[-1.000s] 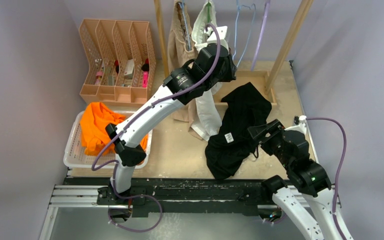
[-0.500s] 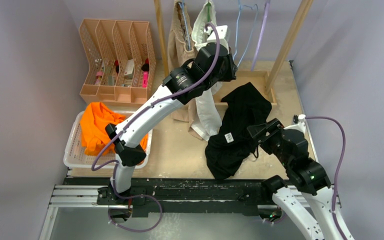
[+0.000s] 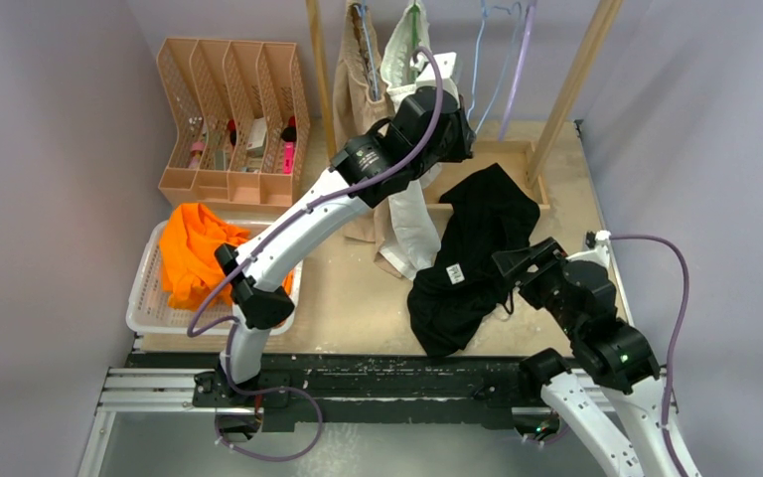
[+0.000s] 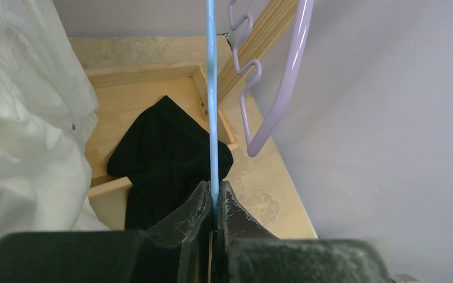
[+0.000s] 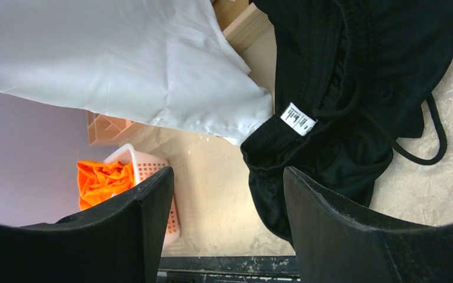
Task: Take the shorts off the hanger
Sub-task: Place the hanger on the clothes rod, then adjust the shorts at the center of the board.
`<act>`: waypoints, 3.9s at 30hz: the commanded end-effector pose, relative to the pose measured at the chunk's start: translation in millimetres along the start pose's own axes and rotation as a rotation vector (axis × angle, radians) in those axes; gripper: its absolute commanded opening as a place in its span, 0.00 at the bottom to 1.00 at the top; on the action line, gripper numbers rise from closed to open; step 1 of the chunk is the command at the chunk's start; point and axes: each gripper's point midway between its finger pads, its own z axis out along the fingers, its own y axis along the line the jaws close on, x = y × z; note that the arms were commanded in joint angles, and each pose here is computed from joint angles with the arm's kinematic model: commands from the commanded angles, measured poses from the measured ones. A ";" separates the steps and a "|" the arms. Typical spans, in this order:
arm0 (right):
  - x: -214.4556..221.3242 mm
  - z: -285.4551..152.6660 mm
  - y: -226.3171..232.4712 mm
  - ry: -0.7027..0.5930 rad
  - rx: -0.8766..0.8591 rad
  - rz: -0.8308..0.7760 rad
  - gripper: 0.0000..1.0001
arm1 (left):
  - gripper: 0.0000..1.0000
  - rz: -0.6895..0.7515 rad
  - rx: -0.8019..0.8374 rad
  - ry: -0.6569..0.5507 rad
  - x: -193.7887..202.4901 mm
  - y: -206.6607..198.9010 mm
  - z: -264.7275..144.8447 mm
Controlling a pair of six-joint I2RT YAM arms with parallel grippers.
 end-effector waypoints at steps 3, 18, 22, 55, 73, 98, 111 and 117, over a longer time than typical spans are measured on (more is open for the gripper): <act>-9.5 -10.3 4.4 -0.041 -0.026 0.024 0.71 | 0.19 -0.020 0.016 -0.023 -8.9 -5.4 -6.6; -10.3 -4.4 7.3 -0.037 -0.024 -0.030 0.71 | 0.58 -0.010 0.094 0.006 -15.3 -10.3 -45.6; -12.4 6.5 5.3 -0.020 0.037 -0.114 0.74 | 0.63 -0.003 0.137 0.039 -6.1 -8.5 -63.8; -44.3 202.4 -62.5 0.179 0.483 -0.399 0.99 | 0.71 -0.096 0.134 0.363 160.4 104.4 -177.7; 19.8 233.4 -143.7 0.364 0.658 -0.427 0.51 | 0.71 -0.100 0.061 0.410 190.9 116.8 -180.9; 42.7 58.2 -24.6 0.297 -0.011 -0.213 0.17 | 0.71 -0.111 0.057 0.388 194.1 110.5 -168.8; 48.0 79.0 -72.3 0.330 0.230 -0.227 0.70 | 0.73 -0.062 0.109 0.395 200.3 85.0 -162.0; 48.8 82.4 -78.5 0.344 0.297 -0.196 0.98 | 0.73 -0.043 0.113 0.428 218.9 77.9 -155.6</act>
